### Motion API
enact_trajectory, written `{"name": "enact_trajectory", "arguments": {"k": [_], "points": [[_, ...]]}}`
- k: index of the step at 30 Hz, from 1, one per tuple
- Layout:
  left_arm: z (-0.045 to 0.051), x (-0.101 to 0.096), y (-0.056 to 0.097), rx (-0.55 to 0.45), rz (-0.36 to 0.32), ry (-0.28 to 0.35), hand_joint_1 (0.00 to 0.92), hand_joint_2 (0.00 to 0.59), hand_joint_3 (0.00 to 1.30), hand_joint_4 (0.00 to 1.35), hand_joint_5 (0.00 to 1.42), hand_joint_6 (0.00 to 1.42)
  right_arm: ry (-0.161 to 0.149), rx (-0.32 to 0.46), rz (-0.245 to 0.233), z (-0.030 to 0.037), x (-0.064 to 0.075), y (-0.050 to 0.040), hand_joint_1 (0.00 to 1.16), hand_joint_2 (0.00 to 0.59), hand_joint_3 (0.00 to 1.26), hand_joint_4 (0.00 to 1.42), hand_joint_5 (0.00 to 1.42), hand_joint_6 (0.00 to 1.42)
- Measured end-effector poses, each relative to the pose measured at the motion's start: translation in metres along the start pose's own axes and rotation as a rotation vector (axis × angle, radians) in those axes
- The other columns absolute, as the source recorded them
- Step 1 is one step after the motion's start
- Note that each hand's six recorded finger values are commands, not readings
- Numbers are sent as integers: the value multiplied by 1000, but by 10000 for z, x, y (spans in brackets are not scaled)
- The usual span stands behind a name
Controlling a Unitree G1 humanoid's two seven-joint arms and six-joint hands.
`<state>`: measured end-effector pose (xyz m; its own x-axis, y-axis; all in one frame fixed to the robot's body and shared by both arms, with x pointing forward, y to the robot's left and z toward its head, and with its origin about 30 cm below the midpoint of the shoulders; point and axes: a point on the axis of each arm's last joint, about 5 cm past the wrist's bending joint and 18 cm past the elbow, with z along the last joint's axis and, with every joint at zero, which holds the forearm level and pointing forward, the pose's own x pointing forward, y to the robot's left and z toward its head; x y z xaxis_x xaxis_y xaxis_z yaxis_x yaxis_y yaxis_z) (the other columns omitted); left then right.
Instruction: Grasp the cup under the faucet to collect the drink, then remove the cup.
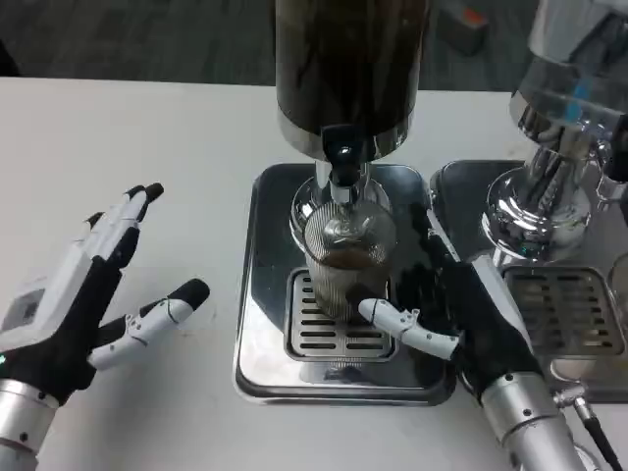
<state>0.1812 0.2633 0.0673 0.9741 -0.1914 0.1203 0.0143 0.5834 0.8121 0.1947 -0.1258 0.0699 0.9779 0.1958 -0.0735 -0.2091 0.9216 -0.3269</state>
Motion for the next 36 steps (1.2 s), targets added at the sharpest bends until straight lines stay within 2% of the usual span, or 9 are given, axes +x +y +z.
{"name": "enact_trajectory", "arguments": {"k": [9, 17, 23, 29, 36], "points": [[-8, -15, -36, -24, -34, 14, 0, 157, 61, 0, 33, 0, -5, 29, -28, 21, 45, 51, 761, 159, 0, 0, 0, 1], [-10, -16, -38, -39, -33, 20, 0, 158, 65, 0, 33, 0, -56, 47, -42, 81, 87, 101, 752, 156, 0, 0, 0, 2], [-25, -26, -37, -57, -28, 35, 0, 158, 65, 0, 33, 0, -56, 42, -43, 76, 87, 96, 747, 159, 0, 0, 0, 23], [-35, -33, -39, -62, -37, 43, 0, 158, 73, 0, 33, 0, -46, 65, -17, 32, 103, 135, 795, 158, 0, 0, 0, 119], [-38, -34, -36, -71, -40, 48, 0, 158, 75, 0, 34, 0, -65, 80, -3, 28, 168, 178, 828, 153, 0, 0, 26, 170]]}}
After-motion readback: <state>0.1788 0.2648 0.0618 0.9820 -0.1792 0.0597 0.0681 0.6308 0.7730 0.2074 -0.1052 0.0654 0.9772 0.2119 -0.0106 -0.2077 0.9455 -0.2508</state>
